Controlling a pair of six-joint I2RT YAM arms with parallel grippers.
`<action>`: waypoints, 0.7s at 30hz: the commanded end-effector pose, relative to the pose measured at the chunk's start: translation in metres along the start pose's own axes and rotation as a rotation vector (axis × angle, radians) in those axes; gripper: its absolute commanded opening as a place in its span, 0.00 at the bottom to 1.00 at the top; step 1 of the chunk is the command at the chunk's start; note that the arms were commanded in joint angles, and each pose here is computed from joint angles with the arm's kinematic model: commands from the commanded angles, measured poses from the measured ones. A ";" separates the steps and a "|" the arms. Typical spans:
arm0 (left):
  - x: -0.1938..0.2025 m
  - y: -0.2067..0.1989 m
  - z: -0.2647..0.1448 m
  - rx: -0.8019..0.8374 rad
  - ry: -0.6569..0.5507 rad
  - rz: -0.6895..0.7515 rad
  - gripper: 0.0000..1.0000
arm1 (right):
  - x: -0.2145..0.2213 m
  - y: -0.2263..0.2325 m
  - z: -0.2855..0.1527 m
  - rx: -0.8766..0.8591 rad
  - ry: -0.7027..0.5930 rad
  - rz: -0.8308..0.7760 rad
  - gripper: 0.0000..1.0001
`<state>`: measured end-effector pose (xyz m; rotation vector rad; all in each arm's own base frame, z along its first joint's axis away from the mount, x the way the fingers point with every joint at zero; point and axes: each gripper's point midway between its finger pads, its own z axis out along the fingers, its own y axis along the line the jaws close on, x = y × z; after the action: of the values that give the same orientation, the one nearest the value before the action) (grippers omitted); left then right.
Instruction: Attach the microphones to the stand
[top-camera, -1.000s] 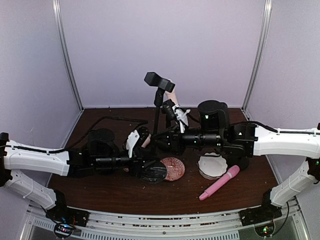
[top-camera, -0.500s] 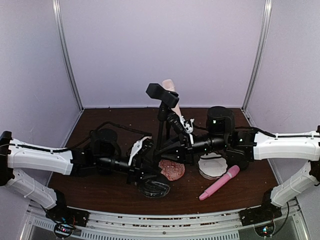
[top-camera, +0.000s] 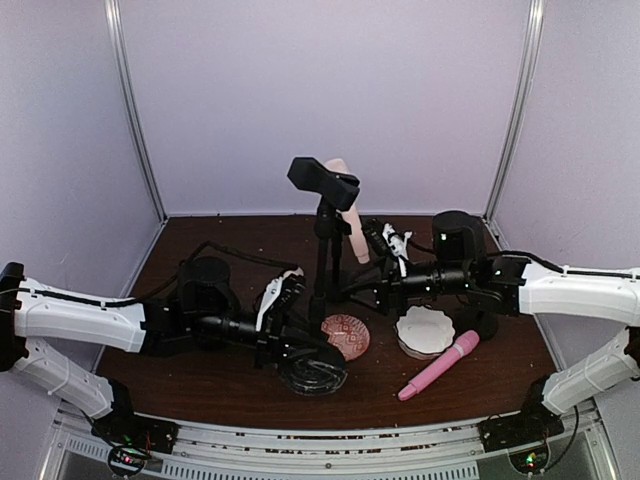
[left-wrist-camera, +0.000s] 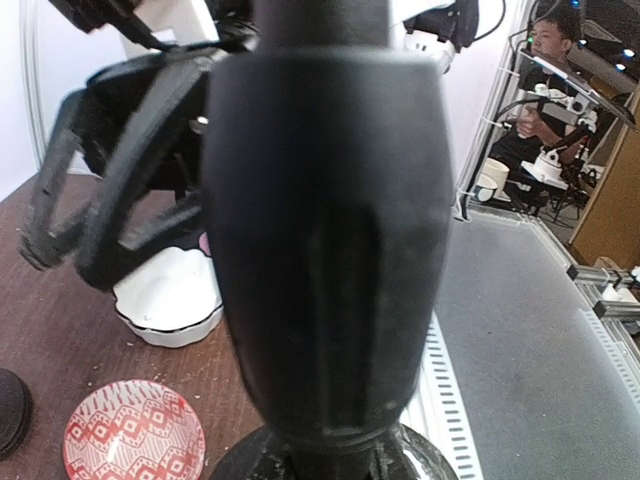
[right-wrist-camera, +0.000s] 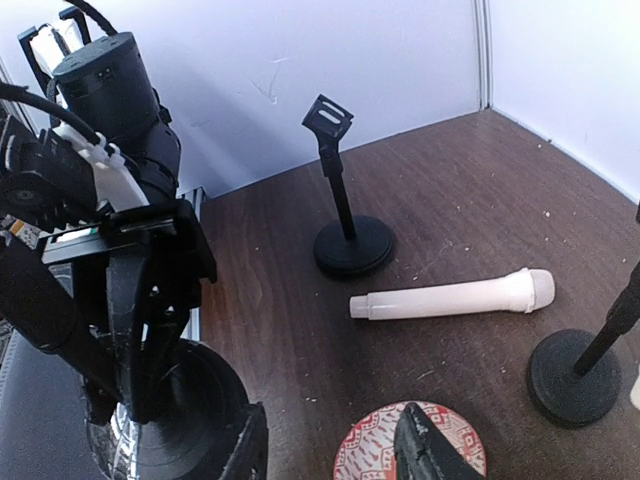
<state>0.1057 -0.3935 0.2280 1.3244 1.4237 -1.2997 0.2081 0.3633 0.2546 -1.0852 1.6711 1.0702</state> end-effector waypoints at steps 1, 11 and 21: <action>-0.045 0.009 -0.006 -0.075 -0.139 0.093 0.00 | -0.004 0.013 -0.006 -0.026 -0.025 0.019 0.46; -0.028 0.033 0.001 -0.175 -0.084 0.006 0.00 | -0.074 0.045 -0.045 -0.056 -0.247 0.024 0.58; -0.021 0.035 0.011 -0.151 -0.067 -0.034 0.00 | -0.123 0.029 -0.043 0.020 -0.373 0.072 0.64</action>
<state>0.1360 -0.3978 0.1928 1.2212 1.6192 -1.1674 0.1923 0.3513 0.3669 -0.8424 1.4576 1.2017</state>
